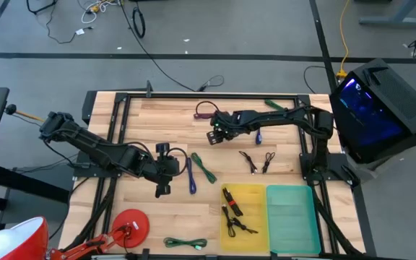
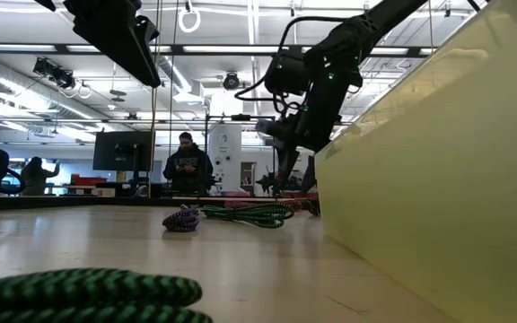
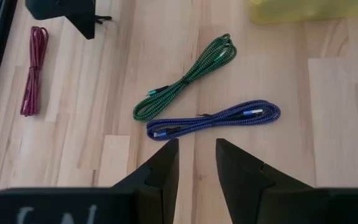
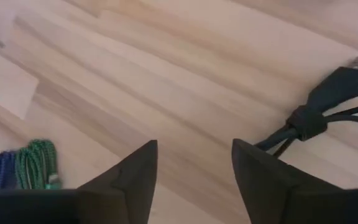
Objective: Pick & Place USB Port
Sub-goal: Put the black charger cable into the yellow bin
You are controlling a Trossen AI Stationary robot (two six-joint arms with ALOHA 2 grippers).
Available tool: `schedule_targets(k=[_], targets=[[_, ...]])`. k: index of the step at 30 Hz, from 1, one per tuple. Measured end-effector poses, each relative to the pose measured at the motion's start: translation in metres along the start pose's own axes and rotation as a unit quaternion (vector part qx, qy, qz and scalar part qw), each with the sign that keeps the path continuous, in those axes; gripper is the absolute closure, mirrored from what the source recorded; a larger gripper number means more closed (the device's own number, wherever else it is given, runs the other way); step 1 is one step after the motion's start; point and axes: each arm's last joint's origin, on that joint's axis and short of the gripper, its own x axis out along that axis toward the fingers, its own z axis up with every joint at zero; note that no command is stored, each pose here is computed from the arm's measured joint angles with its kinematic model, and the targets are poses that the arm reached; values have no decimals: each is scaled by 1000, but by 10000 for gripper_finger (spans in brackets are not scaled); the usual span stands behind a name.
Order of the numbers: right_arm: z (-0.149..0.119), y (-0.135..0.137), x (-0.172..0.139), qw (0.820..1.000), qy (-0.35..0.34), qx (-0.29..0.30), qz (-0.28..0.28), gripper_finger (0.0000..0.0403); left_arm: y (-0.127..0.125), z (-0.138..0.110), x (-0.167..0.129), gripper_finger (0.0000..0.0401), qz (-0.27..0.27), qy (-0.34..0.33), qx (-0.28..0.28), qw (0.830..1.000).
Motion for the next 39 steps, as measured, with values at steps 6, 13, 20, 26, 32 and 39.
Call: schedule_targets(k=[6, 13, 20, 26, 32, 39], targets=[[-3, -4, 0, 1000, 15, -10, -18, 181, -3, -1, -1, 289, -4, -1, 5, 1000], [-7, -5, 0, 999, 12, -3, -46, 181, -3, -1, -1, 289, -5, -1, 7, 1000], [-11, -4, 1, 998, 15, -4, -53, 181, -3, -1, -1, 289, -5, -1, 7, 1000], [-23, -4, 15, 999, 13, -3, -50, 181, -7, -2, -3, 289, -9, -2, 12, 1000], [-29, -11, 27, 997, 20, -11, -68, 193, -7, -2, -3, 289, -9, -2, 13, 1000], [-28, -12, 26, 997, 4, -28, -78, 325, -7, -2, -3, 289, -9, -2, 13, 1000]])
